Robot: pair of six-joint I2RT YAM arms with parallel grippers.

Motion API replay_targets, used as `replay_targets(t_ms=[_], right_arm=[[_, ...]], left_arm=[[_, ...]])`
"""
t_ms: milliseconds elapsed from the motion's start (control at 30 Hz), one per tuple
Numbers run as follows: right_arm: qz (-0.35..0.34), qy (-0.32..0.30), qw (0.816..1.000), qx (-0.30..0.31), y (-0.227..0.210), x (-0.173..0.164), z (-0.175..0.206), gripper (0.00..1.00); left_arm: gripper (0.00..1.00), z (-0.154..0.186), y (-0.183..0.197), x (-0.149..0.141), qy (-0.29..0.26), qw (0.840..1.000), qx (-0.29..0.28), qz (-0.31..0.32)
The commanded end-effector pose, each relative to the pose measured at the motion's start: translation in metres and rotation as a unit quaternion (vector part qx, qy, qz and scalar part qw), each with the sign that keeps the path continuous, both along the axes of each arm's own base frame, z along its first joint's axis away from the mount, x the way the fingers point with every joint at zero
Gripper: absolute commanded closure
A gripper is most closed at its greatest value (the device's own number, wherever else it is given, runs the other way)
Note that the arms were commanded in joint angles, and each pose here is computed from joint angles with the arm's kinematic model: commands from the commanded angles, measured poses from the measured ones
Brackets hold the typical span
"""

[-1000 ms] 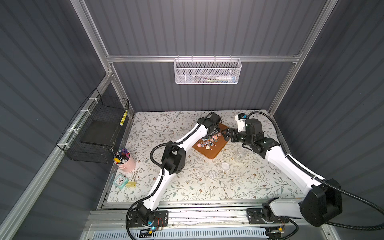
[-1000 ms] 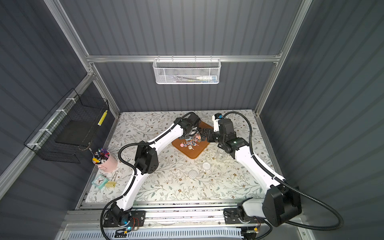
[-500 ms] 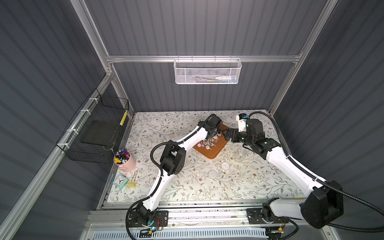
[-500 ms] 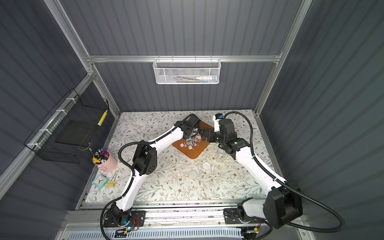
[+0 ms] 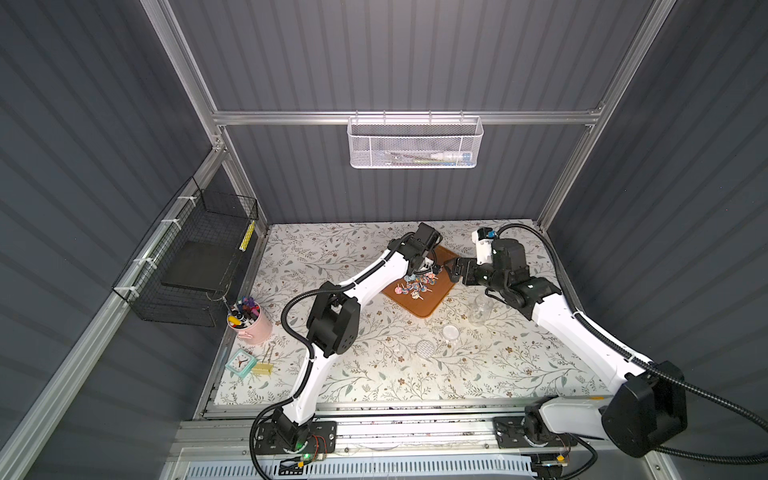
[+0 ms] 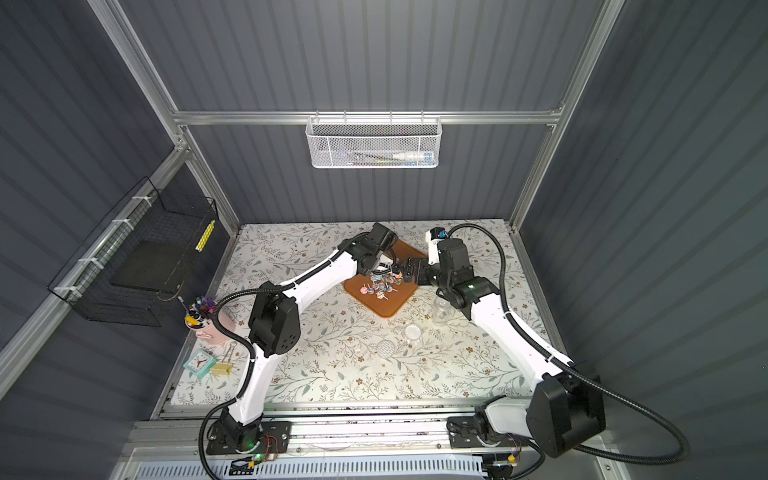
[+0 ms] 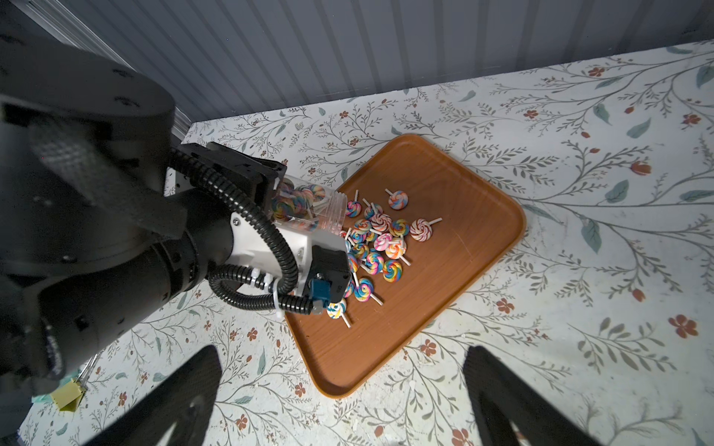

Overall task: Pour the candies out of the jar
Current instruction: 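Pour the candies out of the jar onto the tray.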

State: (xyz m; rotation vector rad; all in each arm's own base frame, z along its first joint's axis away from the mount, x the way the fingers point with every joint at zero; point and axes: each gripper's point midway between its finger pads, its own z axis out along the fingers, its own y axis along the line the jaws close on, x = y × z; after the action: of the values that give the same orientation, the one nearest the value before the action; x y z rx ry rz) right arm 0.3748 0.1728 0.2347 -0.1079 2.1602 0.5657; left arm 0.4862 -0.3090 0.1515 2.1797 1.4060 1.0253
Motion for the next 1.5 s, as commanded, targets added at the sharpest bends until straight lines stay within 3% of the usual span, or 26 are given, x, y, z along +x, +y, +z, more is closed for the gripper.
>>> replay_targets(t_ms=[0, 100, 367, 500, 633, 933, 1067, 1200, 1300, 1400, 1467], right_arm=[[0.001, -0.005, 1.000, -0.002, -0.002, 0.000, 0.001, 0.01], [0.002, -0.009, 1.000, -0.001, -0.001, 0.001, 0.003, 0.01], [-0.009, -0.016, 1.000, -0.003, -0.006, 0.000, 0.007, 0.01], [-0.014, -0.022, 1.000, -0.006, -0.008, -0.001, 0.010, 0.01], [-0.015, -0.024, 1.000, -0.009, -0.010, -0.002, 0.011, 0.01], [-0.015, -0.024, 1.000, -0.004, -0.009, -0.002, 0.009, 0.01], [-0.017, -0.024, 1.000, -0.005, -0.010, -0.002, 0.008, 0.01], [-0.014, -0.023, 1.000, -0.003, -0.009, -0.002, 0.008, 0.01], [-0.014, -0.023, 1.000, -0.003, -0.009, -0.002, 0.007, 0.01], [-0.014, -0.023, 1.000, 0.001, -0.008, -0.001, 0.007, 0.01], [-0.012, -0.021, 1.000, 0.005, -0.006, -0.001, 0.006, 0.01]], left_arm=[[1.00, -0.007, -0.001, -0.006, 0.021, 0.999, 0.025, -0.032], [1.00, -0.018, 0.004, -0.003, 0.009, 0.998, 0.057, -0.037], [1.00, -0.011, -0.003, 0.005, -0.026, 0.997, 0.055, -0.057], [1.00, 0.007, -0.002, 0.015, -0.057, 0.997, 0.025, -0.042], [1.00, 0.026, 0.007, 0.024, -0.093, 0.993, 0.054, -0.048], [1.00, -0.010, 0.001, 0.019, -0.056, 0.993, 0.076, -0.077], [1.00, 0.004, -0.008, 0.020, -0.073, 0.994, 0.035, -0.077], [1.00, 0.046, -0.002, 0.032, -0.119, 0.991, -0.003, -0.060], [1.00, 0.063, 0.010, 0.036, -0.135, 0.989, 0.009, -0.056], [1.00, 0.054, 0.014, 0.034, -0.124, 0.990, 0.028, -0.061], [1.00, 0.030, 0.012, 0.029, -0.100, 0.992, 0.046, -0.069]])
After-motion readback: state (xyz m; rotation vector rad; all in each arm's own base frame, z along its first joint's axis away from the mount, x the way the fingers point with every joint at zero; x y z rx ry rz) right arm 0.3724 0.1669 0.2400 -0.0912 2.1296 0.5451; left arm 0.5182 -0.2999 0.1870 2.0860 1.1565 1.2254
